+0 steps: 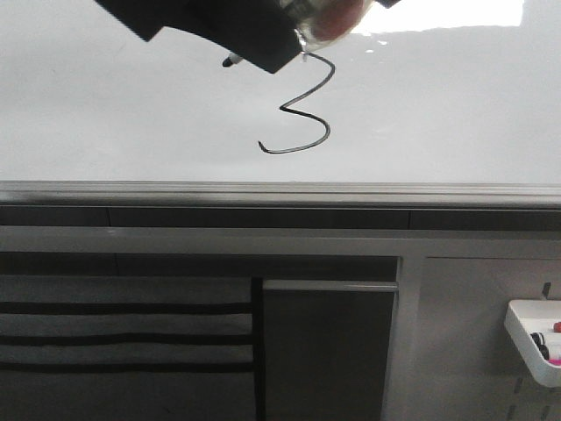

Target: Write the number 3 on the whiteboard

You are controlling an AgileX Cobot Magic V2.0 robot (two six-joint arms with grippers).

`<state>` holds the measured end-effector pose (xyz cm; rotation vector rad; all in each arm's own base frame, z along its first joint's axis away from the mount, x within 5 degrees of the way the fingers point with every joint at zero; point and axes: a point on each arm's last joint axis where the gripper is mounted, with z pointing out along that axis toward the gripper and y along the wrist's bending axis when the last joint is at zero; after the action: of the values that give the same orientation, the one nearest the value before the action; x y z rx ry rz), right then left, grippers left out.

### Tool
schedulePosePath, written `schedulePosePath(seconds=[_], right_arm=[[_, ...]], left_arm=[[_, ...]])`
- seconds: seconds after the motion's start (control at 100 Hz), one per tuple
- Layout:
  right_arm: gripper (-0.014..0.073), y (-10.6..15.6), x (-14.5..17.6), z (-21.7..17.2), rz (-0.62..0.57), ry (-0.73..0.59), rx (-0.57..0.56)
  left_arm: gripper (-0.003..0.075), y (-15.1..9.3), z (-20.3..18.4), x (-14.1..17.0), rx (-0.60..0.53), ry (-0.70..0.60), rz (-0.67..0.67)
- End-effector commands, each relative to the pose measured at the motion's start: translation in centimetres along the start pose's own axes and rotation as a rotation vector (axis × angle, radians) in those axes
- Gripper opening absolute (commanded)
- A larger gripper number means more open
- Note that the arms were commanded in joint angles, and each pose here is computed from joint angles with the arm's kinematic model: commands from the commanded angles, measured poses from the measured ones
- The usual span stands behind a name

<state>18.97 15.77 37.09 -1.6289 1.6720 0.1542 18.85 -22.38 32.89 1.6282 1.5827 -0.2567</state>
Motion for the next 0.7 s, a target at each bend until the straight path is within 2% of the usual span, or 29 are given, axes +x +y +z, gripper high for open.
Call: schedulePosePath(seconds=[0.0,0.07,0.22,0.29,0.46,0.58,0.69], right_arm=[[0.0000,-0.7,-0.9,-1.4,-0.015,-0.063,0.088],[0.0039,-0.7,-0.9,-1.4,-0.015,-0.062,0.087],[0.0262,-1.1,-0.7,-1.6,0.068,-0.069,0.111],[0.0330,-1.5,-0.3,-2.2,0.123,-0.070,0.140],[0.0342,-2.6,1.5,-5.3,0.276,-0.066,0.260],[0.0342,-2.9,2.5,-7.2,0.323,-0.060,0.338],[0.0342,-2.9,2.9,-7.9,0.339,-0.051,0.358]], left_arm=[[0.0069,0.7,-1.8,-1.6,-0.068,-0.092,-0.017],[0.0062,0.7,-1.8,-1.6,-0.069,-0.090,-0.014],[0.0062,1.1,-1.8,-1.3,-0.083,-0.079,-0.021],[0.0062,1.9,-2.0,-0.6,-0.107,-0.064,-0.051],[0.0062,5.3,-2.8,2.9,-0.217,0.005,-0.260],[0.0062,8.4,-3.3,6.9,-0.338,0.056,-0.504],[0.0062,10.4,-3.2,10.4,-0.442,0.071,-0.726]])
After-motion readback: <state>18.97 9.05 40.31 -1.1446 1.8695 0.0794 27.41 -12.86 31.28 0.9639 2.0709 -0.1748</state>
